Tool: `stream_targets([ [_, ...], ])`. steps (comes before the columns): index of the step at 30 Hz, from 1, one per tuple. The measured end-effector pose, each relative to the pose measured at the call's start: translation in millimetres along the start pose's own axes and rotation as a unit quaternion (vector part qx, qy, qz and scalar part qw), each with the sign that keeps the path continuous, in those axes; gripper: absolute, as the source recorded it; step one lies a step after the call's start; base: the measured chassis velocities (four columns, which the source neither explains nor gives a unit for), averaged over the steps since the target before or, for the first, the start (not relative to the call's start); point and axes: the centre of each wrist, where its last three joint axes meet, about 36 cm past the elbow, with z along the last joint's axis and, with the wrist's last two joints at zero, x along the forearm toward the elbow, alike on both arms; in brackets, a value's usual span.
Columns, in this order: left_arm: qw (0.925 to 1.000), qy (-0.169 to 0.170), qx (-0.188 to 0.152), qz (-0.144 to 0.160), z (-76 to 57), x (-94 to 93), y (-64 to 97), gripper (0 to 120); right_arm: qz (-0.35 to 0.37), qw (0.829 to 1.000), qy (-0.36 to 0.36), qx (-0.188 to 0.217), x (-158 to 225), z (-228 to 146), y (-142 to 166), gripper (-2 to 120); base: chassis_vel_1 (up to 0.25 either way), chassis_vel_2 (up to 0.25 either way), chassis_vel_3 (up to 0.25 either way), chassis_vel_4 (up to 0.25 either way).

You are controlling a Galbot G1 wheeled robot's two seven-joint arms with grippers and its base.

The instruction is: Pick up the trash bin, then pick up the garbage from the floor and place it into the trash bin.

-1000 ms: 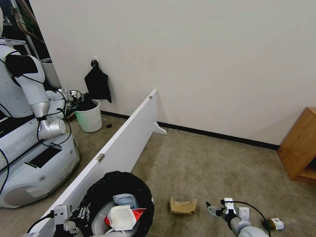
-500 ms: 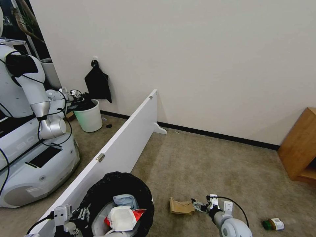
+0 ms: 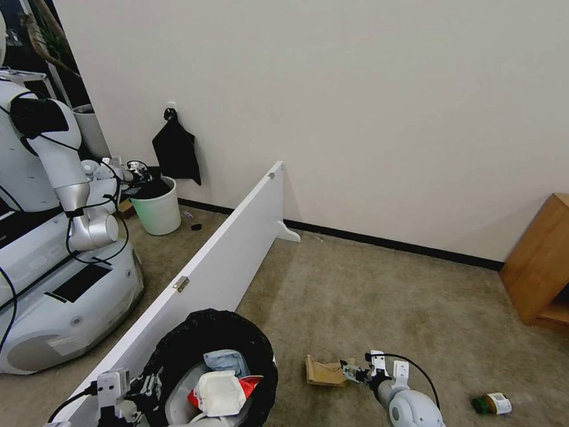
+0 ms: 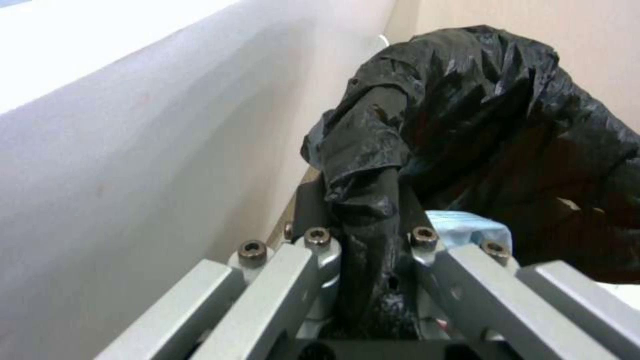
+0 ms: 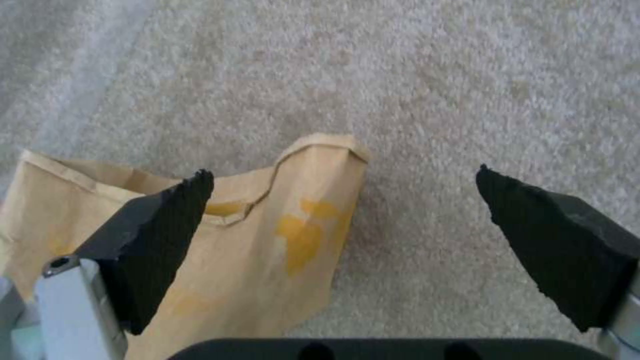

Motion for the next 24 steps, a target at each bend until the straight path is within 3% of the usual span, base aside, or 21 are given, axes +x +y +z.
stream_targets([
  [11, 1.0, 0.003, -0.001, 0.0, 1.7, 0.1, 0.0, 5, 0.002, 1.0, 0.017, -0.008, -10.9, 4.1, 4.3, 100, 0.0, 0.0, 0.0, 0.0],
  [14, 1.0, 0.004, -0.001, 0.0, 2.0, 0.0, 0.4, 5, 0.004, 1.0, 0.021, -0.009, -11.0, 4.6, 4.7, 95, 0.0, 0.0, 0.0, 0.0],
  [16, 1.0, 0.004, -0.001, 0.0, 2.5, -0.2, 0.3, 5, 0.006, 1.0, 0.024, -0.009, -10.3, 6.8, 4.2, 82, 0.0, 0.0, 0.0, 0.0],
  [22, 1.0, 0.005, -0.001, 0.001, 3.3, -0.7, 0.4, 5, 0.007, 1.0, 0.025, -0.01, -9.5, 8.0, 2.8, 67, 0.0, 0.0, 0.0, 0.0],
  [24, 1.0, 0.005, -0.001, 0.001, 3.2, -0.8, 0.7, 5, 0.008, 1.0, 0.026, -0.011, -8.7, 9.3, 0.8, 54, 0.0, 0.0, 0.0, 0.0],
])
